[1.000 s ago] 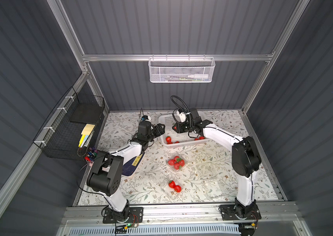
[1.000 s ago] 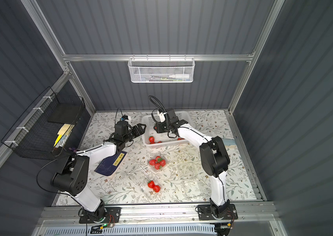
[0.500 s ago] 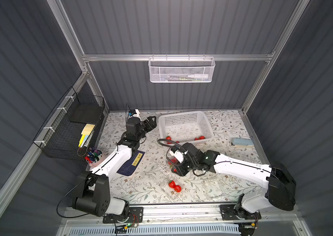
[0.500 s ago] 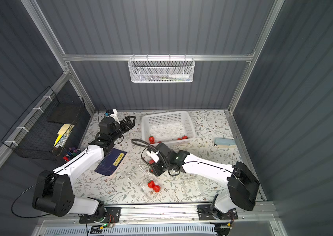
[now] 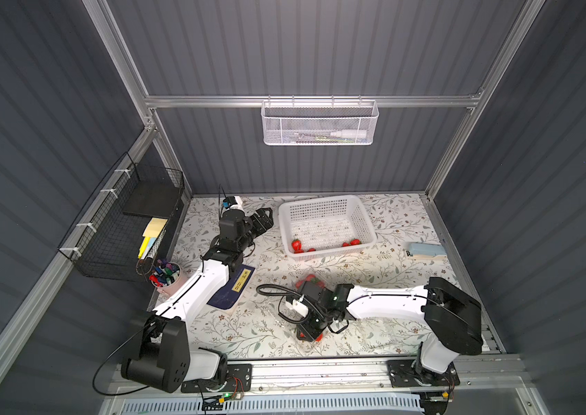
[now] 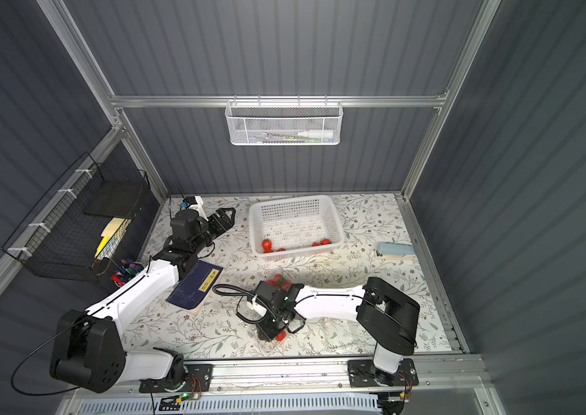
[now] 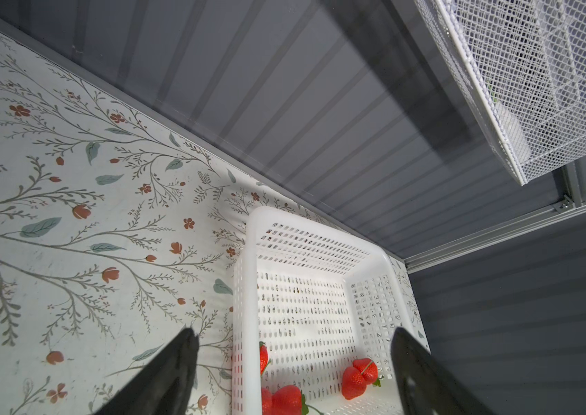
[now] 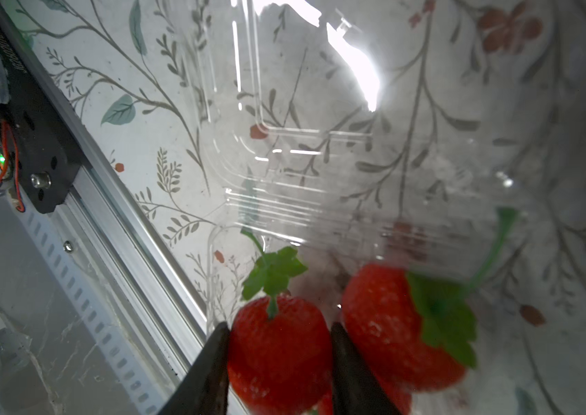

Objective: Pack strawberries into containers
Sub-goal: Place the strawberry in the packing box.

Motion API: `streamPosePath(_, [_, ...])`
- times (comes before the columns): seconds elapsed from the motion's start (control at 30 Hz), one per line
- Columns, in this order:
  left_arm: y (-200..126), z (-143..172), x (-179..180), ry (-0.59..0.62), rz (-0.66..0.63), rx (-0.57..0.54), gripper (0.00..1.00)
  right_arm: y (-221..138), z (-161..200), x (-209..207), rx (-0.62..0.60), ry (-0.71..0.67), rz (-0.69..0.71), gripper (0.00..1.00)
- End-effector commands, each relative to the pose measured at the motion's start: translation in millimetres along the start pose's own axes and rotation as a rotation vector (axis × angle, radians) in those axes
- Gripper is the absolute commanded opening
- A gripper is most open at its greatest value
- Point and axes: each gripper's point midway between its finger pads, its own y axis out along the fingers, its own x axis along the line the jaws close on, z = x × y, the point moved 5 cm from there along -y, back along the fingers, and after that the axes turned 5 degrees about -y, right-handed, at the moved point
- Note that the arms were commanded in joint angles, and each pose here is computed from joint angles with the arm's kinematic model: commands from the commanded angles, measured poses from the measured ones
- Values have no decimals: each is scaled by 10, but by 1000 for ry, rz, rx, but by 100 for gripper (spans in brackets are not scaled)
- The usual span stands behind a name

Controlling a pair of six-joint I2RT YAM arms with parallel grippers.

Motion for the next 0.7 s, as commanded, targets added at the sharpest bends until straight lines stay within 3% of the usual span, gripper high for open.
streamPosePath(0.0, [-41, -6, 20, -9, -15, -2, 86, -17, -43, -8, -8, 14, 27, 44])
streamPosePath(0.17, [24, 43, 58, -8, -15, 14, 86, -178, -115, 33, -29, 2, 33, 51])
streamPosePath(0.4, [166, 81, 70, 24, -1, 36, 87, -750, -367, 98, -100, -27, 23, 55])
streamPosePath(0.57, [327, 127, 207, 44, -54, 29, 89, -1574, -740, -350, -336, 40, 76, 52])
streamPosePath(0.67, [463, 248, 331, 43, -77, 61, 89, -2030, -1036, -814, -529, 80, 193, 52])
